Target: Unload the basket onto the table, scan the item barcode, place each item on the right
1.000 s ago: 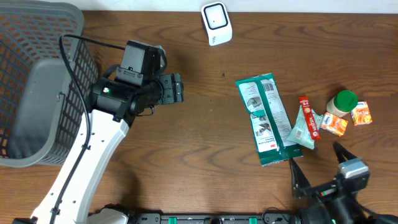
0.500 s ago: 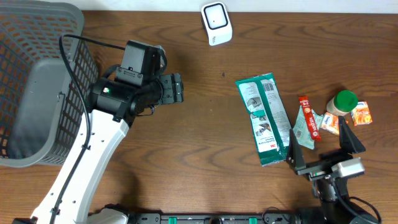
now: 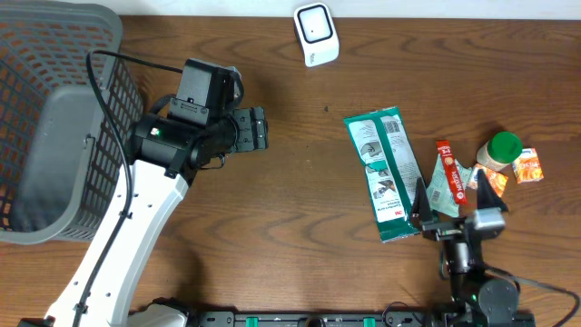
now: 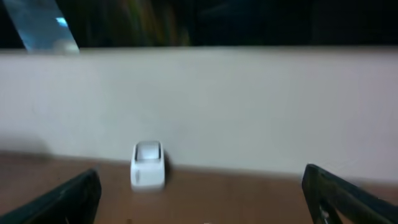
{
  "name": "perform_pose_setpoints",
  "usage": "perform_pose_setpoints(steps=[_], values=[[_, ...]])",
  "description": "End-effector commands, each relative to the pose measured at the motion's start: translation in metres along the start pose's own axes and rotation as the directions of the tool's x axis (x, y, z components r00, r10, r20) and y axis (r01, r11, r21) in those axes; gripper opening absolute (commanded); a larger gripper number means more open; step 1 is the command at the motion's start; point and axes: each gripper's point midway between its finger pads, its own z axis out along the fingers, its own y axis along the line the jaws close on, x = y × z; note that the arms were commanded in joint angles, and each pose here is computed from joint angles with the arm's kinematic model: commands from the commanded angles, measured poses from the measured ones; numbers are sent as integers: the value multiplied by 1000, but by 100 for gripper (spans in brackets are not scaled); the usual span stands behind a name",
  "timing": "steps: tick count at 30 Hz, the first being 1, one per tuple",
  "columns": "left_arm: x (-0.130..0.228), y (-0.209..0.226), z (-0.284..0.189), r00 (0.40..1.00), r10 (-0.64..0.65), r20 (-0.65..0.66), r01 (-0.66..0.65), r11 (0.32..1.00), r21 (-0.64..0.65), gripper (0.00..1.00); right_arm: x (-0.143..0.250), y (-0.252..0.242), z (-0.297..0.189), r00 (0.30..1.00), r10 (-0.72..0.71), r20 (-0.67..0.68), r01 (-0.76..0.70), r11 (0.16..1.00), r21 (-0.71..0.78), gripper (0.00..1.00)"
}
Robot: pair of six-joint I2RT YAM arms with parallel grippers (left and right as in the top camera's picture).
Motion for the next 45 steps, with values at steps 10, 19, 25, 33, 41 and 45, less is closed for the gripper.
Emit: perform_pose_setpoints(steps=[10, 19, 25, 33, 41, 45], values=[[0, 4, 2, 1000, 12, 0, -12, 1000, -17, 82, 73, -13, -12, 955, 78, -287, -53, 994, 93, 99], [0, 4, 2, 1000, 12, 0, -12, 1000, -17, 82, 72, -14, -12, 955, 78, -285, -53, 994, 95, 99], [0, 4, 2, 1000, 12, 0, -12, 1000, -17, 82, 72, -14, -12, 955, 78, -285, -53, 994, 95, 99], [0, 4, 2, 1000, 12, 0, -12, 1000, -17, 82, 72, -14, -12, 955, 78, -285, -53, 994, 95, 99], [0, 4, 2, 1000, 12, -1, -12, 1000, -18, 83, 73, -14, -12, 955, 78, -286, -53, 994, 95, 99], [0, 4, 2, 1000, 12, -1, -12, 1000, -17, 83, 73, -14, -12, 955, 78, -286, -53, 994, 95, 99]])
